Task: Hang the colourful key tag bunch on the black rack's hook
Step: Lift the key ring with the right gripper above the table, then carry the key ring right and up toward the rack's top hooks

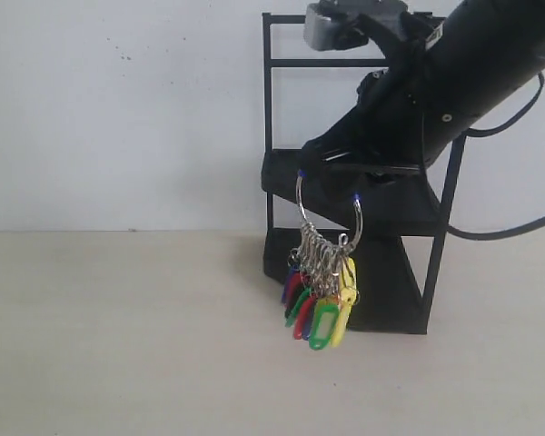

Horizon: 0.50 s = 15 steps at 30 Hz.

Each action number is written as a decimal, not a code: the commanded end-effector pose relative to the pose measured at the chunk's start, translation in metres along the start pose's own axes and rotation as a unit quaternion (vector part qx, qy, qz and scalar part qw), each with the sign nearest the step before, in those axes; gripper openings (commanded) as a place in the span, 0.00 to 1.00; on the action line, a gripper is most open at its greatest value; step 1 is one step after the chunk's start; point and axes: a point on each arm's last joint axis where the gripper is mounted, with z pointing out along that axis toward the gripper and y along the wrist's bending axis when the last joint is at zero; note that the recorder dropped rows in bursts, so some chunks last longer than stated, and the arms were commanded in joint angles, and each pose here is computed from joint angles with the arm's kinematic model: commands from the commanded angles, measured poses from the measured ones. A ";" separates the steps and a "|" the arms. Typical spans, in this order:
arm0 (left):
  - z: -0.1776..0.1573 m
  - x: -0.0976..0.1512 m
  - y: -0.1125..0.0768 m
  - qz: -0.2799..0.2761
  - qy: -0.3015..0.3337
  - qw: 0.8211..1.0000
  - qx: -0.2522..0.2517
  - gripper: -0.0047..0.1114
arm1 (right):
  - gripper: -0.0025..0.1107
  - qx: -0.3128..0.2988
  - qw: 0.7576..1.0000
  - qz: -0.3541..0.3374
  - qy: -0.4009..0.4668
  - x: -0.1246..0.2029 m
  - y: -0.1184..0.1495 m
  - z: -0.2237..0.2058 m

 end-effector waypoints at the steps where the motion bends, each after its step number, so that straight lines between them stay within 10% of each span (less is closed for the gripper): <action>1: 0.000 -0.001 0.000 -0.004 -0.003 1.000 -0.001 0.08 | 0.02 0.008 1.000 -0.008 0.014 0.008 0.001 -0.019; 9: 0.000 -0.001 0.000 -0.004 -0.003 1.000 -0.001 0.08 | 0.02 0.042 0.999 0.018 -0.025 0.055 0.009 -0.056; 15: 0.000 -0.001 0.000 -0.004 -0.003 1.000 -0.001 0.08 | 0.02 0.245 0.963 0.088 -0.073 0.106 -0.018 -0.075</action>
